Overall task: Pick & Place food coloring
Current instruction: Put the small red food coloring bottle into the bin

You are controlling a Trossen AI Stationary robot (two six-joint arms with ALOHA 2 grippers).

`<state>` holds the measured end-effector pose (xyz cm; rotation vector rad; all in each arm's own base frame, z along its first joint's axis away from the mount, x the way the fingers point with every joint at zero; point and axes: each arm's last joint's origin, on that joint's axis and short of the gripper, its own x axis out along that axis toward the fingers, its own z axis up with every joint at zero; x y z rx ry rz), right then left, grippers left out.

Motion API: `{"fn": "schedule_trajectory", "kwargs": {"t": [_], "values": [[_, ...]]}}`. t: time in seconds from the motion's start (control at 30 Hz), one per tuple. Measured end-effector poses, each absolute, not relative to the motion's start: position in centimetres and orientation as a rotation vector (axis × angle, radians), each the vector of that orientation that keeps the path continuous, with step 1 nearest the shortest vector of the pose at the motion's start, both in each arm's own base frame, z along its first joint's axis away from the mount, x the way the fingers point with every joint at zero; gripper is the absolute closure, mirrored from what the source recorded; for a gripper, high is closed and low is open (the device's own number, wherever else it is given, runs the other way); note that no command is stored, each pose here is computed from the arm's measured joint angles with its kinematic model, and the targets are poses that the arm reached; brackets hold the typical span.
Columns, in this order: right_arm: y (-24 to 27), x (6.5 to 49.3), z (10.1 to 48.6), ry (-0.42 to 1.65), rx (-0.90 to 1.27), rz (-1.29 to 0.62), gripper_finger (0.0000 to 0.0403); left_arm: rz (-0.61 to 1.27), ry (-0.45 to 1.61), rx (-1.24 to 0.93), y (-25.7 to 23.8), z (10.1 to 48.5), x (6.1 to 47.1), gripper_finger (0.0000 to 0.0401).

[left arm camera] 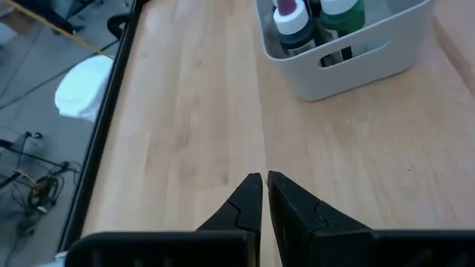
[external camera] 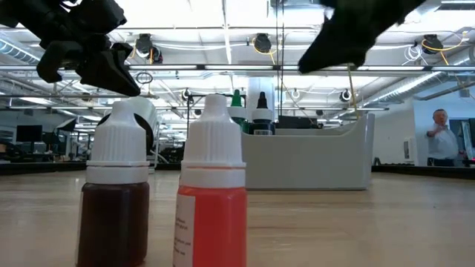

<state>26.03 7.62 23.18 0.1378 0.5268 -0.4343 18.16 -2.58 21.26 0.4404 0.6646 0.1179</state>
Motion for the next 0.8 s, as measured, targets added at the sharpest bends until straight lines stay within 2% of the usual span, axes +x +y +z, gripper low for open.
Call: {"fn": "schedule_trajectory", "kwargs": {"t": [0.2, 0.33, 0.57, 0.8], "values": [[10.3, 22.5, 24.5, 0.475, 0.094, -0.378, 0.037, 0.131, 0.667, 0.403, -2.6, 21.2, 18.1, 0.037], [11.5, 20.7, 22.5, 0.465, 0.047, -0.334, 0.0385, 0.133, 0.667, 0.396, -2.6, 21.2, 18.1, 0.037], [11.7, 19.0, 17.8, 0.322, 0.113, -0.238, 0.0397, 0.136, 0.665, 0.388, -2.6, 21.2, 18.1, 0.037], [9.3, 17.2, 17.3, 0.224, 0.143, -0.249, 0.0402, 0.134, 0.656, 0.395, -2.6, 21.3, 18.2, 0.037]]}}
